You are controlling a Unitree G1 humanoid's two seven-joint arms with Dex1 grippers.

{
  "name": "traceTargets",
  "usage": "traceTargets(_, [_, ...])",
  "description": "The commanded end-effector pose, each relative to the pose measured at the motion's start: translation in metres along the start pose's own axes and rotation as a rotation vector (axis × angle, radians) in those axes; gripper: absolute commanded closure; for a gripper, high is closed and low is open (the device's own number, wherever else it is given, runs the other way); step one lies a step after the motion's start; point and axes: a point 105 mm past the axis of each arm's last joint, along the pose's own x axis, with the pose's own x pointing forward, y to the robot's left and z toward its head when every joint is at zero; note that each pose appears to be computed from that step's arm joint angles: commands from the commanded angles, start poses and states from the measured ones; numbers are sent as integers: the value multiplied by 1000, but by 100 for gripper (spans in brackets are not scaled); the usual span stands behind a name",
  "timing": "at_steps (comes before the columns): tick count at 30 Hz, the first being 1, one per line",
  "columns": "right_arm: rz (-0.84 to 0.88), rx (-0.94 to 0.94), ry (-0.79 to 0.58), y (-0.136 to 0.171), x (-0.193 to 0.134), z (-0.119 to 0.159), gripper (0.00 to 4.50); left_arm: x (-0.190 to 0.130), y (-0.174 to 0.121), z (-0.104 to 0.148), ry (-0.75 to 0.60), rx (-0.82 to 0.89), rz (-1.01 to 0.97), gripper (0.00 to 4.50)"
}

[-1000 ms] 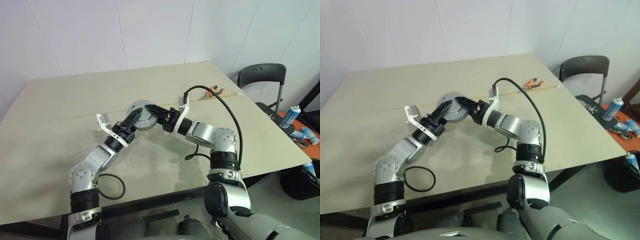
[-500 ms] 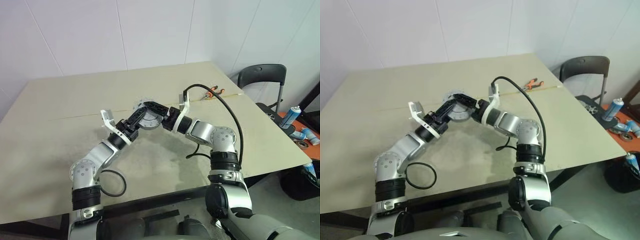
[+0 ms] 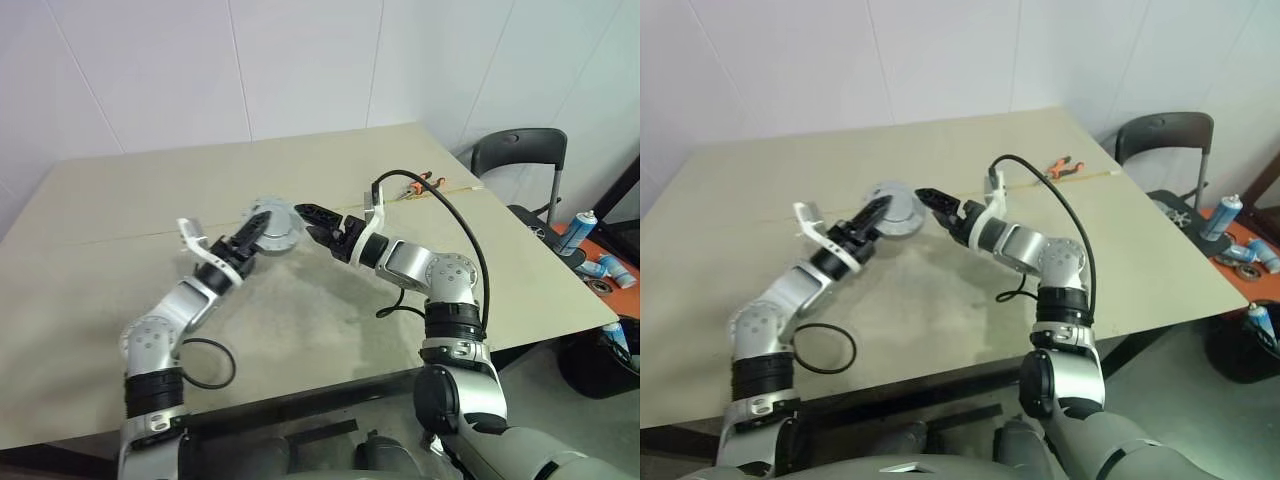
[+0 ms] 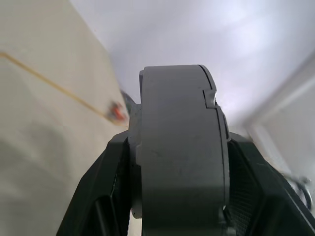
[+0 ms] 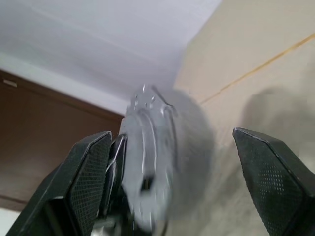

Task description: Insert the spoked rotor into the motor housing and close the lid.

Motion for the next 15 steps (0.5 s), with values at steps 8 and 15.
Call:
traceTargets(8, [-5, -39, 16, 1, 5, -1, 39, -53, 17, 125, -293, 279, 159, 218])
traceTargets(15, [-24, -56, 30, -3, 7, -6, 39, -61, 56, 143, -237, 389, 356, 218])
